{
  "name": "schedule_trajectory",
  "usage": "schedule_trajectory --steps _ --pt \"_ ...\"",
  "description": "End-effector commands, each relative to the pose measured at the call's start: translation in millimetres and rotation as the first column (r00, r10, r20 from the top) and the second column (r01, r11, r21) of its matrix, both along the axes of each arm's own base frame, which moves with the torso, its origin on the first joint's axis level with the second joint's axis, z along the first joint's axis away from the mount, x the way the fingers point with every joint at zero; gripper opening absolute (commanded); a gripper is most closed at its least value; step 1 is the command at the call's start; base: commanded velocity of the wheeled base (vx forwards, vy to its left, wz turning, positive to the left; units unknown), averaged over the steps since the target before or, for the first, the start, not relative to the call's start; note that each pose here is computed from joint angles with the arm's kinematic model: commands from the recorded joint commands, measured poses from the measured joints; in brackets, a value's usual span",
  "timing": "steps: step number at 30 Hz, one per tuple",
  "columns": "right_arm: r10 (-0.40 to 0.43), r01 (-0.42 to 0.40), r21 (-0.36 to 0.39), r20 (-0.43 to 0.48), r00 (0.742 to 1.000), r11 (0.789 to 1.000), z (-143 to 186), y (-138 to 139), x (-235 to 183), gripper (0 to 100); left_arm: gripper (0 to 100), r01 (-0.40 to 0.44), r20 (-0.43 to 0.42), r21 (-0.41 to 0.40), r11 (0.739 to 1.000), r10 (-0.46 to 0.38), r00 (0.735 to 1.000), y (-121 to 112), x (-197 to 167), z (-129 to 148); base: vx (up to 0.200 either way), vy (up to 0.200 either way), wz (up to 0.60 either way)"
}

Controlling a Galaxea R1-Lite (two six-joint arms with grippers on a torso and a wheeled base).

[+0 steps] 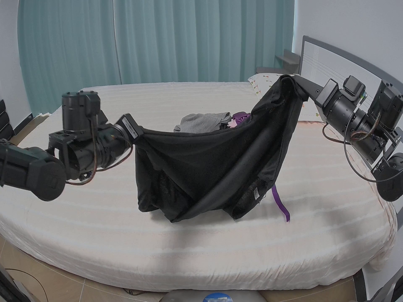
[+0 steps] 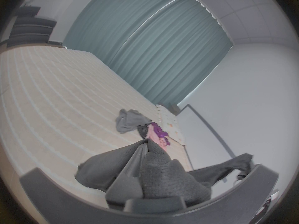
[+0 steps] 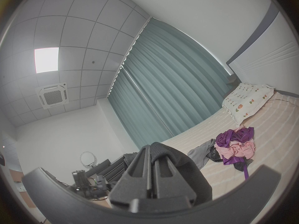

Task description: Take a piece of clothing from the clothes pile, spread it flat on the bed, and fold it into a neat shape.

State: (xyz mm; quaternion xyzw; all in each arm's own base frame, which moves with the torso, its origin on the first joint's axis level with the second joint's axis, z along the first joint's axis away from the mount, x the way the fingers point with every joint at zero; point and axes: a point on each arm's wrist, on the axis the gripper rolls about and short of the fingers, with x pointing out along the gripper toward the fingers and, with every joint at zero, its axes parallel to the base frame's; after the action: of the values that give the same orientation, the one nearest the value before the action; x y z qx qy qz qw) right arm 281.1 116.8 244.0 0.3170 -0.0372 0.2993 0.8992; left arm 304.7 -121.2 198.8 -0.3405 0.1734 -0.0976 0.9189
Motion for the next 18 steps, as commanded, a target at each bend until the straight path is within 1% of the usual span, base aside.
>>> schedule_trajectory --steps 1,2,3,5,6,7,8,10,12,13,14,15,18 --pt "0.004 -0.005 -0.009 -0.024 1.0 1.0 -14.2 0.8 -0.2 0 0 0.075 0.021 -0.054 0.996 -0.074 0.997 11.5 -30.2 16.4 0.0 0.0 0.0" --pt "0.004 -0.005 -0.009 -0.024 1.0 1.0 -14.2 0.8 -0.2 0 0 0.075 0.021 -0.054 0.996 -0.074 0.997 11.5 -30.2 16.4 0.0 0.0 0.0" --pt "0.02 -0.023 -0.03 -0.093 0.995 0.999 -36.1 3.3 -0.8 0 0 0.094 -0.021 -0.046 0.995 -0.095 0.995 10.0 -32.2 4.0 0.0 0.0 0.0" --pt "0.023 -0.027 -0.028 -0.117 0.993 0.999 -43.2 4.0 -0.2 0 0 0.099 -0.046 -0.042 0.994 -0.101 0.994 7.6 -31.2 -2.7 0.0 0.0 0.0" --pt "0.035 -0.037 -0.011 -0.152 0.988 0.999 -54.8 7.5 1.0 0 0 0.109 -0.106 -0.025 0.994 -0.111 0.988 1.6 -27.6 -21.2 0.0 0.0 0.0" --pt "0.044 -0.043 0.006 -0.17 0.985 0.999 -60.1 8.8 1.5 0 0 0.114 -0.138 -0.015 0.993 -0.115 0.984 -2.5 -26.0 -31.1 0.0 0.0 0.0" --pt "0.047 -0.045 0.015 -0.18 0.983 0.999 -63.0 8.9 1.7 0 0 0.118 -0.156 -0.01 0.993 -0.118 0.981 -4.3 -25.5 -36.5 0.0 0.0 0.0" --pt "0.059 -0.051 0.037 -0.236 0.97 0.998 -75.7 8.9 0.4 0 0 0.132 -0.202 0.001 0.991 -0.129 0.971 -8.5 -25.4 -50.4 0.0 0.0 0.0" --pt "0.059 -0.051 0.037 -0.256 0.965 0.998 -80.4 8.5 -0.4 0 0 0.136 -0.214 0.003 0.991 -0.132 0.968 -9.2 -26.3 -54.6 0.0 0.0 0.0" --pt "0.058 -0.05 0.035 -0.296 0.954 0.998 -89.6 6.7 -2.5 0 0 0.135 -0.24 -0.009 0.991 -0.134 0.962 -11.9 -27.2 -65.0 0.0 0.0 0.0" --pt "0.058 -0.05 0.035 -0.296 0.954 0.998 -89.6 6.7 -2.5 0 0 0.135 -0.24 -0.009 0.991 -0.134 0.962 -11.9 -27.2 -65.0 0.0 0.0 0.0" --pt "0.06 -0.053 0.028 -0.345 0.937 0.998 -103.5 7.4 -1.2 0 0 0.129 -0.248 -0.037 0.991 -0.134 0.959 -15.3 -27.7 -74.6 0.0 0.0 0.0" --pt "0.046 -0.042 0.02 -0.373 0.926 0.999 -116.3 8.7 3.6 0 0 0.133 -0.26 -0.045 0.99 -0.14 0.955 -16.7 -31.3 -90.7 0.0 0.0 0.0"
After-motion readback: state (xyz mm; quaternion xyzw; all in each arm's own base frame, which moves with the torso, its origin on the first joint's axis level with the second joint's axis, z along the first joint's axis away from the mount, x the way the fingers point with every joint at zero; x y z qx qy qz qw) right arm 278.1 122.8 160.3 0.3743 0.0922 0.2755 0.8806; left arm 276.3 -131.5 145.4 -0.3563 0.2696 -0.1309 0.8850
